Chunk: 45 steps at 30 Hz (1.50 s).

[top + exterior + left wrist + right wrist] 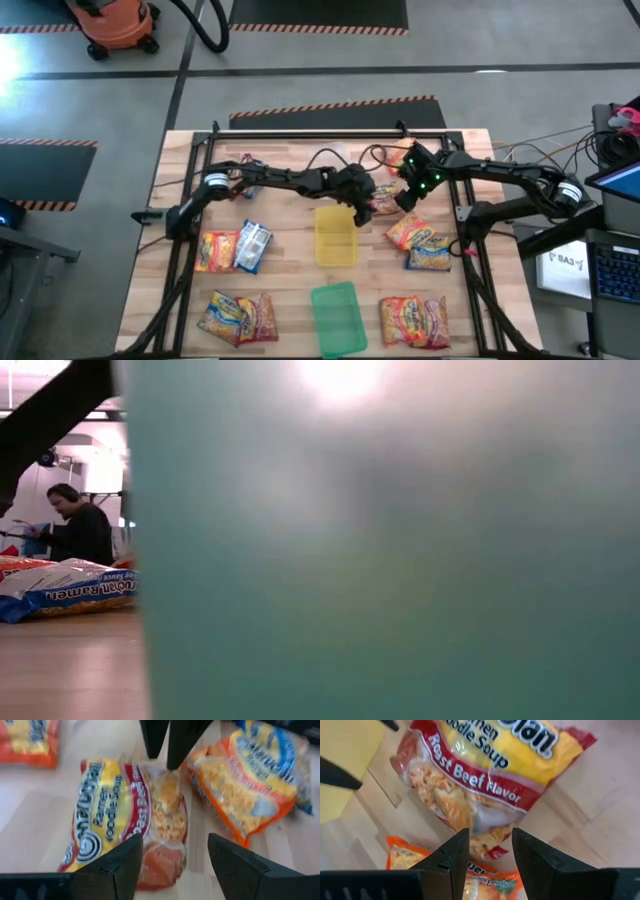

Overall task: Sort Maruchan noodles
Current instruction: Put the red noodle pack into the transparent bin

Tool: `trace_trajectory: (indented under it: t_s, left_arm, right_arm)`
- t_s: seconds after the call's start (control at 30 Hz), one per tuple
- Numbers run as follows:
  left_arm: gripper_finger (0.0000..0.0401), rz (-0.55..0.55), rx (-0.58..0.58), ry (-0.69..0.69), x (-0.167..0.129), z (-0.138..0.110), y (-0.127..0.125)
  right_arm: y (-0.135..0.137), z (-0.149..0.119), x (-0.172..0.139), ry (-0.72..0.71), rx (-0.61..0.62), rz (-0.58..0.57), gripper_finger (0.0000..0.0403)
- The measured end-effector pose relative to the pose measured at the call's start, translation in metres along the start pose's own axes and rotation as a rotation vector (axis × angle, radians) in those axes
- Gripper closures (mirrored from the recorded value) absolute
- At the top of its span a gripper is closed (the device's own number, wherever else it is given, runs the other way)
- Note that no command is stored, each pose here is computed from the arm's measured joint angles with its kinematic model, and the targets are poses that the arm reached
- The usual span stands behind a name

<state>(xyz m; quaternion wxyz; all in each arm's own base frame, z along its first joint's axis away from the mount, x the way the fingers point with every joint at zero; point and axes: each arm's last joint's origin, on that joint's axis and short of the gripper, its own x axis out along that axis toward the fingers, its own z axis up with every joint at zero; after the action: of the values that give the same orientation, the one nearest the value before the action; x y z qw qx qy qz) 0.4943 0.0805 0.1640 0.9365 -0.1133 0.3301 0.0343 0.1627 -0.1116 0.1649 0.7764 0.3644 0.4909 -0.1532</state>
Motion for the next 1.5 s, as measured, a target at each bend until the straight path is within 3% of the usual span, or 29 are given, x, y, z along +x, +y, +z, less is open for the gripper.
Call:
trace_trajectory:
  t_s: [0.27, 0.53, 0.83, 1.07, 1.23, 1.5]
  left_arm:
    - [0.0194, 0.006, 0.034, 0.039, 0.014, 0.012, 0.001]
    - [0.0194, 0.015, 0.003, 0.098, 0.024, -0.001, 0.005]
    - [0.0194, 0.018, -0.001, 0.129, 0.026, -0.005, 0.005]
    - [0.0194, 0.014, 0.027, 0.15, 0.026, -0.008, 0.0]
    - [0.0194, 0.003, 0.056, 0.162, 0.027, -0.01, -0.007]
    - [0.0194, -0.002, 0.09, 0.172, 0.027, -0.011, -0.008]
  right_arm:
    - [-0.002, -0.005, 0.003, 0.007, -0.001, -0.001, 0.0264]
    - [0.0, -0.003, -0.002, -0.023, -0.019, -0.004, 0.0264]
    - [0.0, 0.007, -0.009, -0.092, -0.028, -0.151, 0.0264]
    - [-0.004, 0.02, -0.019, -0.162, -0.009, -0.173, 0.0264]
    - [-0.016, 0.026, -0.02, -0.163, 0.051, -0.08, 0.0259]
    - [-0.033, 0.03, -0.004, -0.095, 0.121, 0.015, 0.0215]
